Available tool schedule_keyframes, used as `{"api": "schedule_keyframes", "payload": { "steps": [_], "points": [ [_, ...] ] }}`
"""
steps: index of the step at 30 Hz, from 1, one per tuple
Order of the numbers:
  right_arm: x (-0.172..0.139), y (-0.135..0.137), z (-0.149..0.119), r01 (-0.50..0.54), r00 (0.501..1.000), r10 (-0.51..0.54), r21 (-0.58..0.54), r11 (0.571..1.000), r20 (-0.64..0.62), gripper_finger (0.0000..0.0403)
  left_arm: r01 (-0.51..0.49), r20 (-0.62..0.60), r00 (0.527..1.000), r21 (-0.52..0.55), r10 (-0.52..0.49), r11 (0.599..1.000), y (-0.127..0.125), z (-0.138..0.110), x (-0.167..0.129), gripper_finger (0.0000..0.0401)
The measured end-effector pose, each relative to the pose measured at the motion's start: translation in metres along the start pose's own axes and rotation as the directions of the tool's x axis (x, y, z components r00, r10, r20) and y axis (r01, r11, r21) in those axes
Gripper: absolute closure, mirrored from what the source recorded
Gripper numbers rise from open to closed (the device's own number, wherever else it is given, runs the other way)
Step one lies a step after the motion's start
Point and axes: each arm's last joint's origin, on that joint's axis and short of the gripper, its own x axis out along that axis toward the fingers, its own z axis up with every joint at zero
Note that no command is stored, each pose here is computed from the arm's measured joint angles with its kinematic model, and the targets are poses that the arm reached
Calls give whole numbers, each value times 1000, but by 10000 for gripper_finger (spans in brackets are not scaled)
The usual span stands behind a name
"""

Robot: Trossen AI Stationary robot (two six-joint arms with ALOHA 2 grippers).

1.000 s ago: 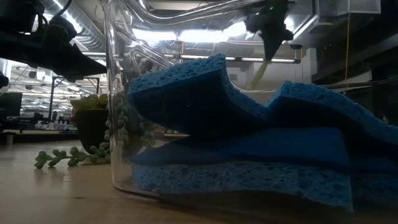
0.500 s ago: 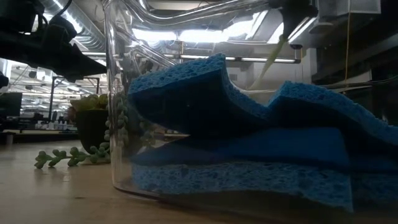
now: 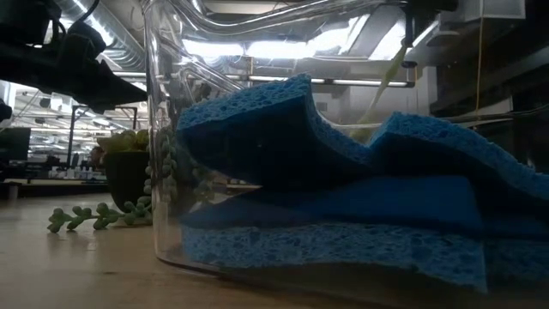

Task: Pick & Place Kitchen Sink Supplies
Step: Put the yellow dish brush into the top right transparent bin

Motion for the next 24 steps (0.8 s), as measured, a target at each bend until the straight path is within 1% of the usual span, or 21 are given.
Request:
{"api": "schedule_keyframes", "payload": {
  "steps": [4,6,9,17,20,24],
  "points": [
    [2,1,1,3,1000,-3,-28,1000,-5,399,0,0,1000,0,0,1000,0,0,0,389],
    [2,1,2,35,999,-35,-47,998,2,399,0,0,1000,0,0,1000,0,0,0,390],
    [-2,-3,-1,73,997,-72,-41,996,24,399,0,0,1000,0,0,1000,0,0,0,390],
    [-6,-9,-4,67,997,-66,-20,998,32,399,0,0,1000,0,0,1000,0,0,0,391],
    [3,-7,-5,63,998,-64,-31,998,-7,399,0,0,1000,0,0,1000,0,0,0,393],
    [25,0,-11,58,995,-63,-53,997,-81,399,0,0,1000,0,0,1000,0,0,0,392]
  ]
}}
